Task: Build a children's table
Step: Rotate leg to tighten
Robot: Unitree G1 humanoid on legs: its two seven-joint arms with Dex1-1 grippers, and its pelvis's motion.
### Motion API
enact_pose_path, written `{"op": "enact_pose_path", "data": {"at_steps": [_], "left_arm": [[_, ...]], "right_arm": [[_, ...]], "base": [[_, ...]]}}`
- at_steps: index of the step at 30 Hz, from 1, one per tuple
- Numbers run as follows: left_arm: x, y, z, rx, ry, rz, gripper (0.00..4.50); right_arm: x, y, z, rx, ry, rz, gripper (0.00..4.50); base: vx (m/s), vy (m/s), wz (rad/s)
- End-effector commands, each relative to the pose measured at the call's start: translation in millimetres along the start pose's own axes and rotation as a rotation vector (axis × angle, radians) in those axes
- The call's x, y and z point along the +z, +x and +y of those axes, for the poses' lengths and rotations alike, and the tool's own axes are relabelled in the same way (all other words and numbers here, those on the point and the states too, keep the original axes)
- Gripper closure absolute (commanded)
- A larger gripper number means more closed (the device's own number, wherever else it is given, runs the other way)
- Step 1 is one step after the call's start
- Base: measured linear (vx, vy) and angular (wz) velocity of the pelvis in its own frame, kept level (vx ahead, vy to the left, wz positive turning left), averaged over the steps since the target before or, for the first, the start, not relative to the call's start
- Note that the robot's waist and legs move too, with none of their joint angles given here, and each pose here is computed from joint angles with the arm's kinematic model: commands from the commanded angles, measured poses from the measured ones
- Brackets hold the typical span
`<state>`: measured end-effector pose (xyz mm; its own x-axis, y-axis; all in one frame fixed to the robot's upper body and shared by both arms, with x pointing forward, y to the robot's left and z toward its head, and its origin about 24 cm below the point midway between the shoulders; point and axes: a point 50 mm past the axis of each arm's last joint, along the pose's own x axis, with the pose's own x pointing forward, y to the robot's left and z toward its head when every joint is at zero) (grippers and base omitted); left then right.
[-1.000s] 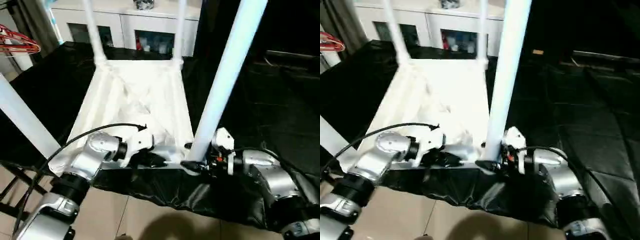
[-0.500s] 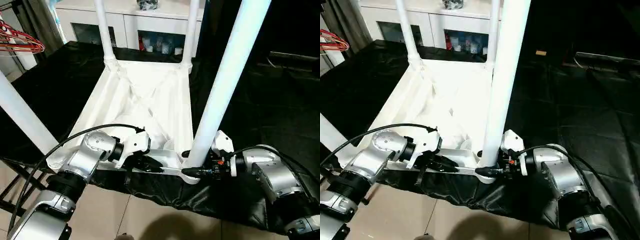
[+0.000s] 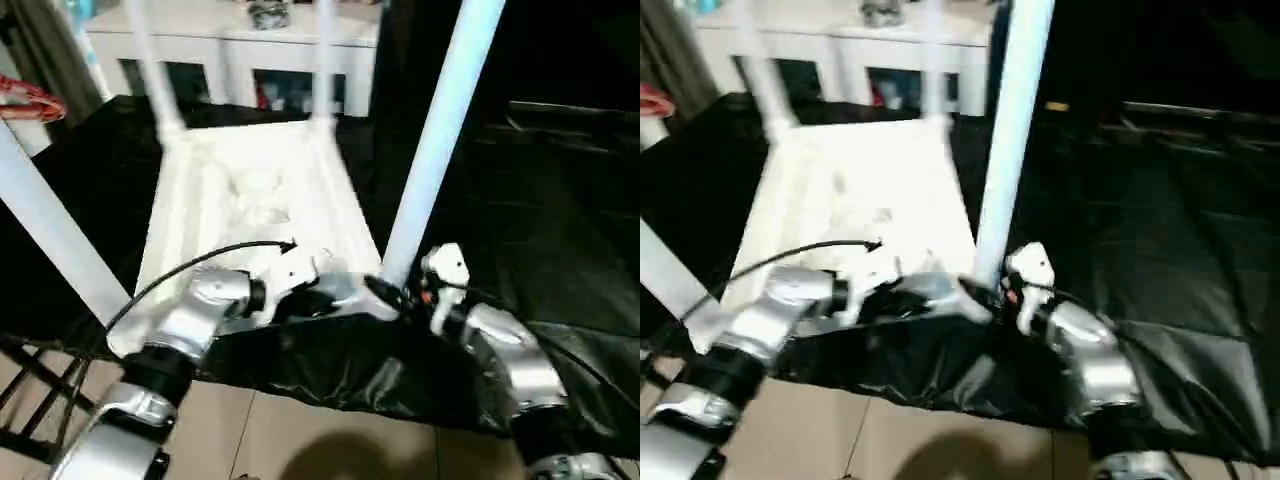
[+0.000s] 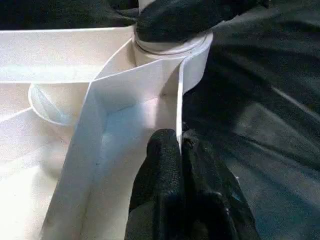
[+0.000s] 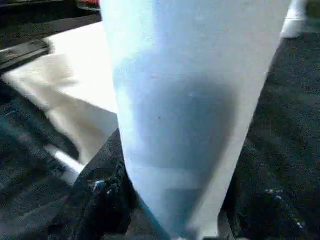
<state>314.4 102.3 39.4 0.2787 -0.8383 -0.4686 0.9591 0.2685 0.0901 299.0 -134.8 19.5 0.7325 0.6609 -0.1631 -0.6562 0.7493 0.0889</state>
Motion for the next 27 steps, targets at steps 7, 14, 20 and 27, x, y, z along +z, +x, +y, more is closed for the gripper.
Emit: {"op": "enact_pose_path", "data": {"at_steps": [7, 14, 20, 27], "left_arm": [[36.3, 42.8, -10.7, 0.113, 0.041, -0.106, 4.50], [35.2, 40.7, -9.2, 0.124, 0.065, -0.107, 4.50], [29.8, 36.4, -7.9, 0.113, 0.096, -0.088, 4.50], [23.4, 28.6, -4.6, 0.092, 0.118, -0.074, 4.50]], "right_arm": [[-29.6, 48.1, 45.8, -0.091, 0.046, 0.158, 1.81], [-26.5, 30.2, 33.3, -0.037, 0.019, 0.129, 1.16], [-24.3, -3.4, 6.9, 0.017, -0.071, 0.145, 0.88], [-6.2, -67.7, -38.8, 0.016, -0.120, 0.134, 0.88]], "base": [[0.000, 0.000, 0.00], [0.000, 0.000, 0.00], [0.000, 0.000, 0.00], [0.000, 0.000, 0.00]]}}
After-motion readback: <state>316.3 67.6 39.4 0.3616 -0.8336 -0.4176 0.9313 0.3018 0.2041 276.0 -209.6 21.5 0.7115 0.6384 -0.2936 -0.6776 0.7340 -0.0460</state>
